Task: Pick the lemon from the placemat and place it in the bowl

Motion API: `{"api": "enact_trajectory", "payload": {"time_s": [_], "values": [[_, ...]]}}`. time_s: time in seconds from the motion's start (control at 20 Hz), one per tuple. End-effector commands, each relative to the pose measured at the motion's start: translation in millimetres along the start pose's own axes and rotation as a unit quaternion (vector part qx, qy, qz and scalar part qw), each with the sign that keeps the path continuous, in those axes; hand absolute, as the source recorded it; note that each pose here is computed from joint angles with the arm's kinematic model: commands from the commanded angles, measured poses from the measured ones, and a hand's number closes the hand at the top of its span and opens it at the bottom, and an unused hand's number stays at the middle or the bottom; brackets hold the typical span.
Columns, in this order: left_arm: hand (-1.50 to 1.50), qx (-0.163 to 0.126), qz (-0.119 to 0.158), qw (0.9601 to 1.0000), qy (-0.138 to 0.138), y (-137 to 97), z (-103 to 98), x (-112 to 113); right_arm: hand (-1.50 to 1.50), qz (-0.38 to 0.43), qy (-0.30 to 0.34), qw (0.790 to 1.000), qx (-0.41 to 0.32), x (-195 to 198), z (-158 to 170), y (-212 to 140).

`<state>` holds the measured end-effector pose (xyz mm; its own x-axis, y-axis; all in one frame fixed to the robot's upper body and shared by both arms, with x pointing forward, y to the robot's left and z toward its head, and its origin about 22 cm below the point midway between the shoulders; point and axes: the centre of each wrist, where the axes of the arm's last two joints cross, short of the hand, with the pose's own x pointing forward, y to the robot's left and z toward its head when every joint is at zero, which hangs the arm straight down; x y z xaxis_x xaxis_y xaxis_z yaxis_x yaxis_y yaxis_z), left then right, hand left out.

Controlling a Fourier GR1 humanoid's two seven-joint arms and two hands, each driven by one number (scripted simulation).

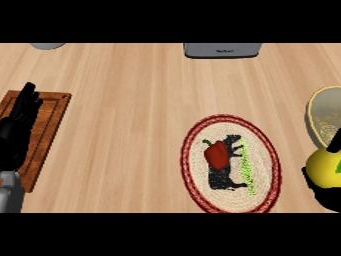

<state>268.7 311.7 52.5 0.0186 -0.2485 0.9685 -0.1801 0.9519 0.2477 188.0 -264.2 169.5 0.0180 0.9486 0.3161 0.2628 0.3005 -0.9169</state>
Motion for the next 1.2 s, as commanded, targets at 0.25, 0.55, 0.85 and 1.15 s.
{"api": "enact_trajectory", "payload": {"time_s": [0.25,0.55,0.85,1.15], "values": [[0.00,-0.007,-0.004,1.0000,0.002,-12.3,-5.5,-4.7,1.50,-0.058,0.055,0.996,-0.048,-65.4,-26.0,-52.3],[0.00,-0.015,0.002,0.9998,-0.013,-5.7,4.2,-9.8,1.50,-0.094,0.066,0.992,-0.043,-96.9,-80.2,-52.4],[0.00,-0.016,-0.001,0.9998,-0.014,-8.2,-11.8,11.4,1.50,-0.094,0.070,0.993,-0.028,-149.2,-110.5,-4.5],[0.00,-0.012,0.000,0.9999,-0.005,-14.6,-4.0,-7.5,1.50,-0.102,0.069,0.992,-0.034,-181.4,-138.5,2.2]]}}
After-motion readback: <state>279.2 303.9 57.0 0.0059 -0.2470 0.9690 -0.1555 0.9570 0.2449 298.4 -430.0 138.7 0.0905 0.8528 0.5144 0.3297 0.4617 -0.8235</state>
